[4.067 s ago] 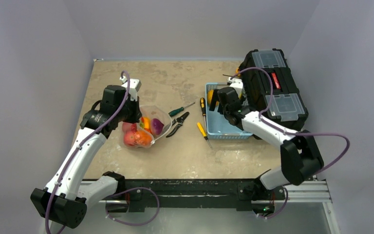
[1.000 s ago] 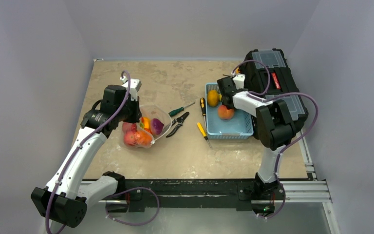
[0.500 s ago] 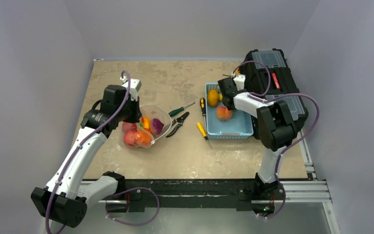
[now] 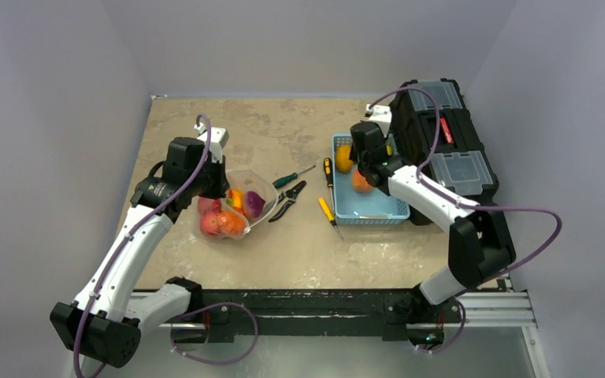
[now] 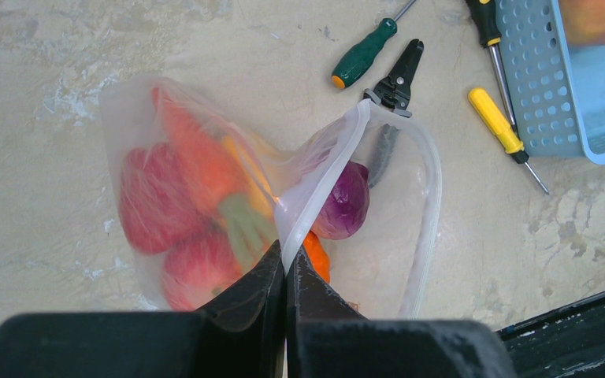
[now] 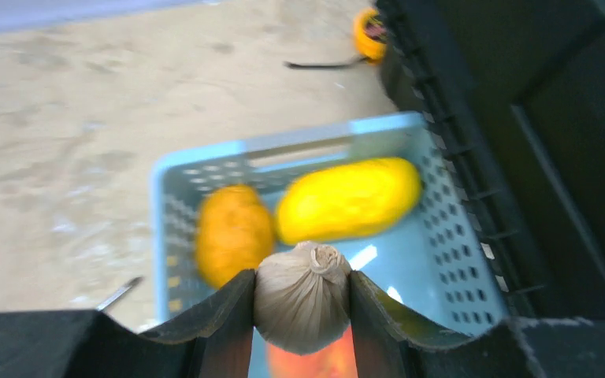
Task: Place the food in the zip-top bag and seal the zipper
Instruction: Pick up the fake vegetable from the bin, then place the fake vegetable in the zipper food storage bag.
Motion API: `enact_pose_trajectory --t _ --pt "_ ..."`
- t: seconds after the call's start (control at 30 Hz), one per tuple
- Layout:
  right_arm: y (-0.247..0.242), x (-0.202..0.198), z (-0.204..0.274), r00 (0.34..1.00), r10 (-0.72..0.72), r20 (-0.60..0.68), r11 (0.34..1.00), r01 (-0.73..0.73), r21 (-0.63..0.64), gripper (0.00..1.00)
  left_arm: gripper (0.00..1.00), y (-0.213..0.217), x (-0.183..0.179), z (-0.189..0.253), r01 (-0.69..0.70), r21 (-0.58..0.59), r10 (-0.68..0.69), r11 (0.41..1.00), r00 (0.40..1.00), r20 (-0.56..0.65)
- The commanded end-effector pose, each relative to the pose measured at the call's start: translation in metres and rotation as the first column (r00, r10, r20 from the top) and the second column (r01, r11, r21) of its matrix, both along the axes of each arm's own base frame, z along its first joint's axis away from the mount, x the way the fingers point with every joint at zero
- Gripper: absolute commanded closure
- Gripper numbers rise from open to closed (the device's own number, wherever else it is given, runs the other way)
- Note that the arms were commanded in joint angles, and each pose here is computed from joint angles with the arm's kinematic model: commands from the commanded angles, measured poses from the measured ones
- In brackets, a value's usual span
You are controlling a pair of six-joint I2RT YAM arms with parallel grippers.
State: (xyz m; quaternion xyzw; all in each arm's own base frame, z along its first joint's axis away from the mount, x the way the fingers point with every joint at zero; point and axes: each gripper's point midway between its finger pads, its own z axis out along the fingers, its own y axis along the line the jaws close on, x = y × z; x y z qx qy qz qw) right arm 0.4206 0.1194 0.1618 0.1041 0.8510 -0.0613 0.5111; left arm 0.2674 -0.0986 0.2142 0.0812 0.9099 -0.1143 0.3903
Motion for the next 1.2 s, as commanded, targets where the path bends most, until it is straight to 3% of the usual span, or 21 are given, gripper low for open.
enact_pose_trajectory --t 0.0,0.1,0.23,0.27,0.37,0.47,0.6,0.73,1.0,1.17 --pt "0.071 -0.015 0.046 0.959 0.257 0.117 0.963 -0.264 0.056 0.79 1.0 -0.004 0.005 0.014 0.02 -0.014 -0.02 1.0 0.999 0.038" --pt "0.134 -0.04 0.064 0.869 0.464 0.171 0.859 -0.489 0.151 0.79 1.0 -0.004 0.005 0.013 0.02 -0.012 -0.019 1.0 0.999 0.037" --pt "0.212 -0.089 0.095 0.693 0.656 0.299 0.652 -0.72 0.238 0.79 1.0 -0.004 0.005 0.013 0.018 -0.011 -0.018 1.0 0.999 0.035" --pt "0.234 -0.107 0.102 0.625 0.71 0.326 0.573 -0.781 0.249 0.79 1.0 -0.004 0.005 0.012 0.017 -0.01 -0.017 1.0 0.999 0.033" --pt "0.282 -0.149 0.117 0.469 0.789 0.396 0.397 -0.882 0.255 0.78 1.0 -0.003 0.006 0.012 0.015 -0.009 -0.015 1.0 0.999 0.032" --pt "0.311 -0.167 0.116 0.408 0.813 0.415 0.315 -0.909 0.274 0.78 1.0 -0.003 0.005 0.013 0.015 -0.01 -0.015 1.0 0.999 0.036" --pt "0.339 -0.17 0.105 0.411 0.822 0.394 0.308 -0.903 0.299 0.77 1.0 -0.003 0.004 0.016 0.014 -0.013 -0.013 1.0 0.999 0.047" --pt "0.352 -0.151 0.089 0.483 0.81 0.334 0.39 -0.867 0.309 0.72 1.0 -0.002 0.003 0.019 0.014 -0.013 -0.013 1.0 0.998 0.06" --pt "0.365 -0.134 0.077 0.519 0.8 0.301 0.439 -0.849 0.296 0.39 1.0 -0.001 0.002 0.023 0.011 -0.015 -0.01 1.0 0.997 0.074" --pt "0.361 -0.136 0.073 0.525 0.806 0.274 0.45 -0.844 0.294 0.3 1.0 0.0 0.003 0.023 0.009 -0.014 -0.007 1.0 0.997 0.078"
